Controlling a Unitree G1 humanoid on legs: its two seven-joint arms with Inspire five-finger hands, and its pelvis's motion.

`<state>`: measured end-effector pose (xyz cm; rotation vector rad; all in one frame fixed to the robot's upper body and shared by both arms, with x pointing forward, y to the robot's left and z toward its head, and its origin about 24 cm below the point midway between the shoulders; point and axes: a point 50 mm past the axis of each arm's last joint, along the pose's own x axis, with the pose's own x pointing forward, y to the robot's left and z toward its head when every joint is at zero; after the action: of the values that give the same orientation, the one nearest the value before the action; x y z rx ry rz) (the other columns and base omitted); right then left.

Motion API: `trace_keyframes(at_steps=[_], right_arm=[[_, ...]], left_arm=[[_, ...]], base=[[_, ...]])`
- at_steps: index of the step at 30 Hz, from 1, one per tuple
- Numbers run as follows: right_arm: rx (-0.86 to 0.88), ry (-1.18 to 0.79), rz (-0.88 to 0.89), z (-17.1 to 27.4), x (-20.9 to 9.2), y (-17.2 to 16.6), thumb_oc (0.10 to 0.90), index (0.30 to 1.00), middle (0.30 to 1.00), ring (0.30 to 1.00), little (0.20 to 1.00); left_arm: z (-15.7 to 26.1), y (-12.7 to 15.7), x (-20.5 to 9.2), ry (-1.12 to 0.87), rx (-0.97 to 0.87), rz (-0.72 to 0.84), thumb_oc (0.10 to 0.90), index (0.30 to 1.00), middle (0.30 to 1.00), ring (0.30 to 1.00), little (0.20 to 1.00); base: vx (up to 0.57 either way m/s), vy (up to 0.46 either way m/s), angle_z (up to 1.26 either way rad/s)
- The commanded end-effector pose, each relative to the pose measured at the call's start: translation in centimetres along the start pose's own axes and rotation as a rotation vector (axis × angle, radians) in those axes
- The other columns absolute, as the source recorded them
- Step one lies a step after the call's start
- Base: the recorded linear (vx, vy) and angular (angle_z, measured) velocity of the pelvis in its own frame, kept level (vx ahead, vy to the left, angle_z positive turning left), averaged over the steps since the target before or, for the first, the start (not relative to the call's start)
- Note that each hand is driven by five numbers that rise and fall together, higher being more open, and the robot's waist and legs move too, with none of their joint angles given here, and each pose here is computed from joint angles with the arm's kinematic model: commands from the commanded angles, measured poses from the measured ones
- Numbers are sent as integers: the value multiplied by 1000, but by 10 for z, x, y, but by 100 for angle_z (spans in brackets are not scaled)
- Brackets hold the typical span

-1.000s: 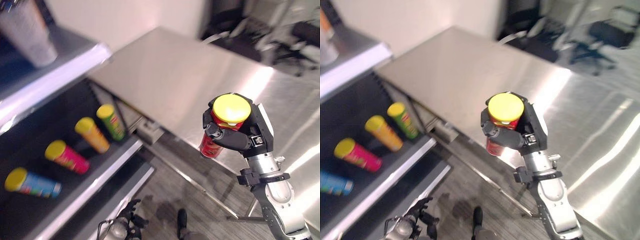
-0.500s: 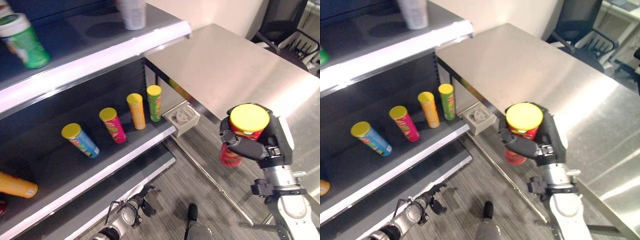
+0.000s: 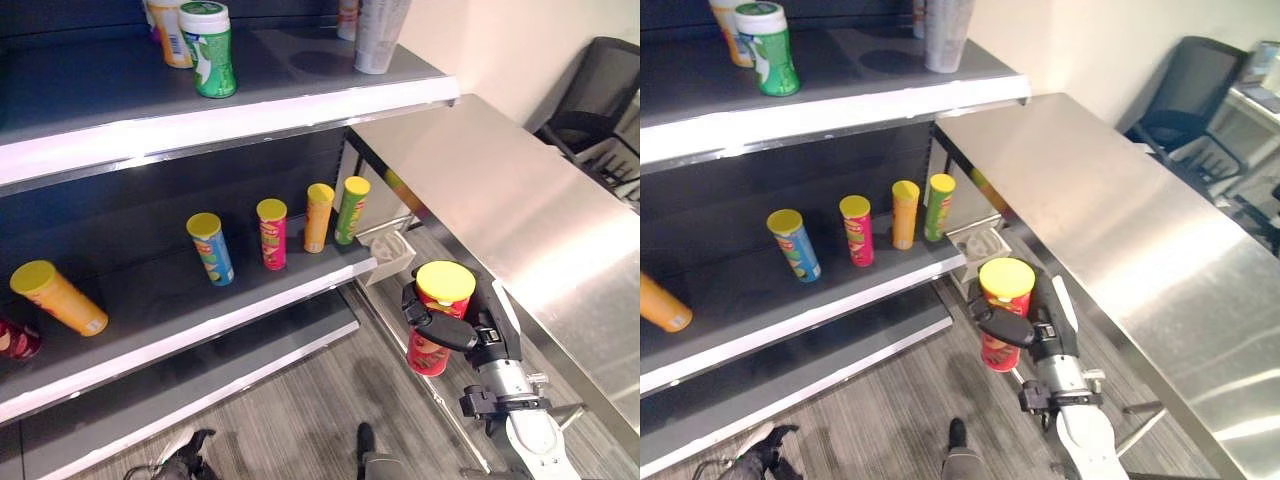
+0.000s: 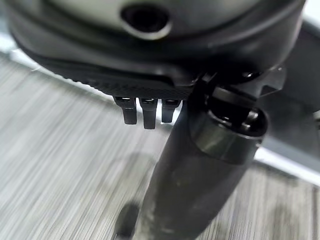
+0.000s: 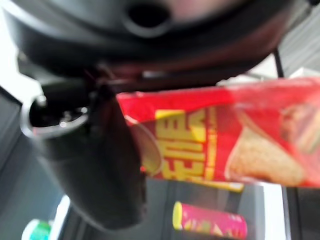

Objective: Put the goods on the table back onto the shelves and tidy them up.

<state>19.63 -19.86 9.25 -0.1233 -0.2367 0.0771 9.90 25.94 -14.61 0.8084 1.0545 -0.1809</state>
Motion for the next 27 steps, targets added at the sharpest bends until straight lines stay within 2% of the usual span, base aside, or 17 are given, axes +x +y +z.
trace_keyframes(at_steps=[1,4,8,12,17,20,24,25,27], right_arm=[[-37,-374,-16,65,10,-9,400,300,300,300,300],[-51,-362,-14,64,9,-12,400,300,300,300,300],[-60,-366,10,66,13,-12,400,300,300,300,300],[-86,-365,14,66,16,-13,400,300,300,300,300],[-90,-322,19,58,19,-10,400,300,300,300,300],[-107,-270,3,49,18,-12,400,300,300,300,300],[-98,-232,12,41,21,-7,400,300,300,300,300],[-122,-228,3,40,22,-8,400,300,300,300,300],[-129,-218,-5,38,23,-7,400,300,300,300,300]], left_arm=[[78,9,11,-258,0,22,800,900,900,900,900],[78,7,11,-261,-16,23,800,900,900,900,900],[118,6,8,-405,47,14,800,900,900,900,900],[126,4,6,-444,87,5,800,900,900,900,900],[104,2,8,-363,69,14,800,900,900,900,900],[108,7,6,-398,99,32,800,900,900,900,900],[135,23,2,-506,160,78,800,900,900,900,900],[162,26,0,-579,195,84,800,900,900,900,900],[173,29,-1,-607,226,93,800,900,900,900,900]], base=[[34,21,44],[120,44,38],[16,55,15],[-6,133,66],[-2,195,4],[10,379,-4],[7,497,-27],[4,358,9],[-45,447,42]])
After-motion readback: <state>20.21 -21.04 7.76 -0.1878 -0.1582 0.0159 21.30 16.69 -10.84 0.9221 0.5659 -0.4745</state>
